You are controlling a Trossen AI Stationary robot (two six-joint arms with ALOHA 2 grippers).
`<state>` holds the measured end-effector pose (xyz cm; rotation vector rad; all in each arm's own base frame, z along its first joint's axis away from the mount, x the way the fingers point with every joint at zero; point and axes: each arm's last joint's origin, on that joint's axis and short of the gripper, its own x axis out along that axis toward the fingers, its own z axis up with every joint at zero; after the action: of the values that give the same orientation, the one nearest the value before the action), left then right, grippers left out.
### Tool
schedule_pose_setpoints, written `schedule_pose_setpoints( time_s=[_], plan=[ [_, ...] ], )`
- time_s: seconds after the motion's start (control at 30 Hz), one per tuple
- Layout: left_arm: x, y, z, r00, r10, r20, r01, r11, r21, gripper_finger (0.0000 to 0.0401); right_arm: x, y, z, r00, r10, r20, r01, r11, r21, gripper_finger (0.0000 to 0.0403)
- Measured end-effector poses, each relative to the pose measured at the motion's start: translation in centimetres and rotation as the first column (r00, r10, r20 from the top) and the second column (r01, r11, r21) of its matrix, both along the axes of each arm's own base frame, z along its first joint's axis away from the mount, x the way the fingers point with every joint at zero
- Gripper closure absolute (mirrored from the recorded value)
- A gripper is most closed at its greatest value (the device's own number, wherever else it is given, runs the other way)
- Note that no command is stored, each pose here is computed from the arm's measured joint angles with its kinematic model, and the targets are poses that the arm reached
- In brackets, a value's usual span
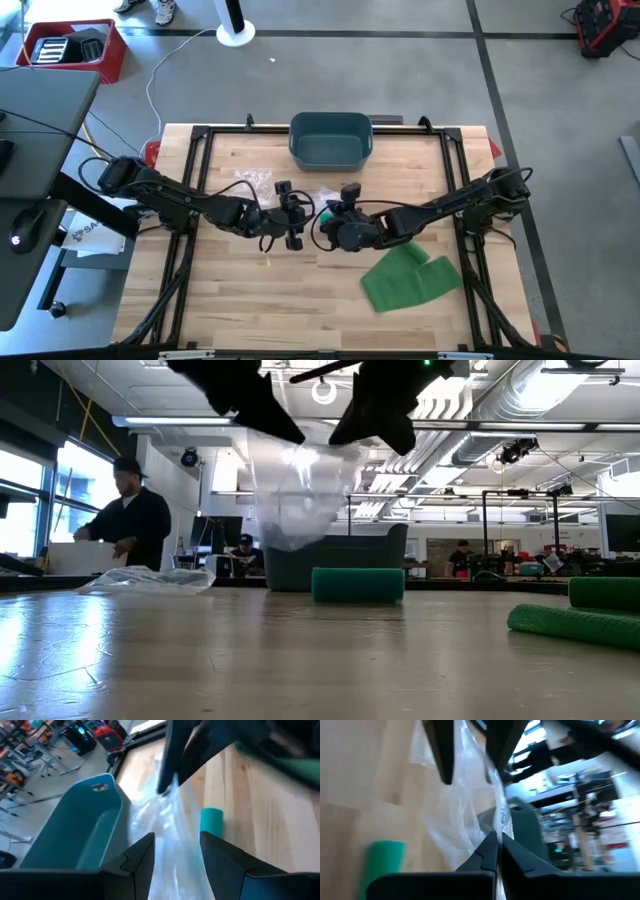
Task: Roll bandage
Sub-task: Open the bottom transparent zip bag
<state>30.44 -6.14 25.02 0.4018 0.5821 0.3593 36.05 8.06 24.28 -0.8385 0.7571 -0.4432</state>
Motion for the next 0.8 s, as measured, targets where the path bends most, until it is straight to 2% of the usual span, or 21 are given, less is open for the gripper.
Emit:
schedule_pose_setpoints(
  time_s=[0.1, 0.27, 0.5, 0.67, 0.8],
  plan=[
    [0.2, 0.0, 0.9, 1.0, 0.022, 0.022, -0.022, 1.0, 0.004, 0.0249, 0.2, 0.0, 0.3, 1.0, 0.023, -0.011, -0.024, 0.998, -0.061, 0.0403],
    [-0.1, 0.2, 1.0, 0.997, 0.079, -0.014, -0.079, 0.997, -0.009, 0.0252, 0.7, 0.2, -0.3, 0.998, 0.059, -0.022, -0.06, 0.997, -0.041, 0.0403],
    [-0.8, 0.4, 0.1, 0.987, 0.142, -0.073, -0.149, 0.985, -0.09, 0.0278, 2.0, 0.1, -3.9, 0.99, 0.069, -0.125, -0.076, 0.996, -0.048, 0.0403],
    [-0.9, 0.2, -0.2, 0.99, 0.089, -0.111, -0.106, 0.981, -0.165, 0.0281, 2.5, -0.4, -5.2, 0.983, 0.1, -0.154, -0.1, 0.995, 0.006, 0.0403],
    [-1.0, 0.2, -0.3, 0.988, 0.071, -0.136, -0.092, 0.985, -0.148, 0.0281, 2.6, -0.6, -5.1, 0.986, 0.094, -0.134, -0.093, 0.996, 0.014, 0.0403]
  ],
)
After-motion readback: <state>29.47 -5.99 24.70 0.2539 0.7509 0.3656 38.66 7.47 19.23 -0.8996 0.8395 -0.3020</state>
